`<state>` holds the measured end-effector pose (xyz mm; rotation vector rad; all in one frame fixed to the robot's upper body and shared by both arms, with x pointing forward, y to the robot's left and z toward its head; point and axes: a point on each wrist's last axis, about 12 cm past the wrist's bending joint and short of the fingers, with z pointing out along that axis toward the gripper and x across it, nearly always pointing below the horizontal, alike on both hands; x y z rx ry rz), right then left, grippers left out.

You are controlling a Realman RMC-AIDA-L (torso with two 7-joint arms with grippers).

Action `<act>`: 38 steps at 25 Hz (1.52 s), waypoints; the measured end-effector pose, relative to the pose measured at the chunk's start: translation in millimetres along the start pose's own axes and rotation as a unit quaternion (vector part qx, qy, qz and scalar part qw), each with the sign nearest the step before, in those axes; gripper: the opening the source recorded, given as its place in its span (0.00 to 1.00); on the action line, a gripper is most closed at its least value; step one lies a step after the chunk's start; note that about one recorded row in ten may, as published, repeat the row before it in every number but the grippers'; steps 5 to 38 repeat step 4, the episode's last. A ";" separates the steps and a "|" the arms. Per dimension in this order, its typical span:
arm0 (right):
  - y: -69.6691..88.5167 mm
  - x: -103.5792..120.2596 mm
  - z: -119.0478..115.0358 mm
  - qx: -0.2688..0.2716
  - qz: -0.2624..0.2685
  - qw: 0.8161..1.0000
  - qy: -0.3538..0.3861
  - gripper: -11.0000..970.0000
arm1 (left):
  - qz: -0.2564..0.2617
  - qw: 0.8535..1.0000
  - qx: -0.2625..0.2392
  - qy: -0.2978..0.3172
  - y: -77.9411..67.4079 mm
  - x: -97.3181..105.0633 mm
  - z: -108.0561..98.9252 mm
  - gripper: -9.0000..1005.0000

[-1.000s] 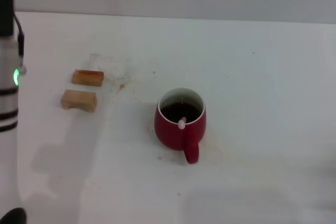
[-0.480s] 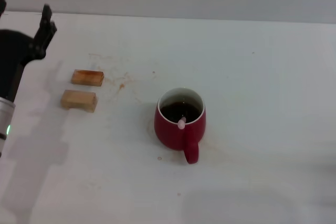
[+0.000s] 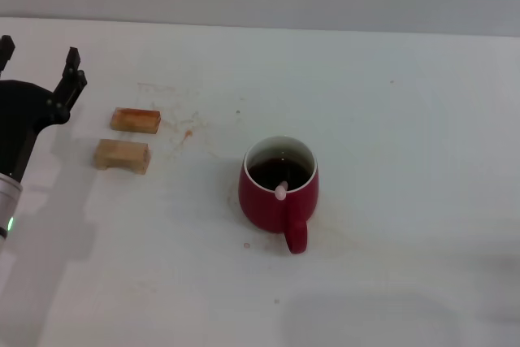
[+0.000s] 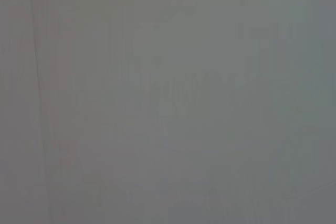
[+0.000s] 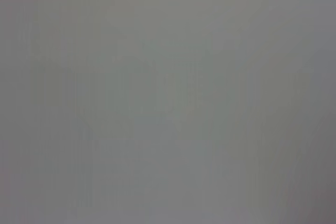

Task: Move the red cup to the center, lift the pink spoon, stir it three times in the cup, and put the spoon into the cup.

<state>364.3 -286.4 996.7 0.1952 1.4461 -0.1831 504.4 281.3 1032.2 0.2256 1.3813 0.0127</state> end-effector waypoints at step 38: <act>-1.3 -1.2 -1.1 0.004 -0.001 1.000 -0.005 0.01 | 0.000 1.000 -0.002 0.010 1.2 3.3 -5.8 0.86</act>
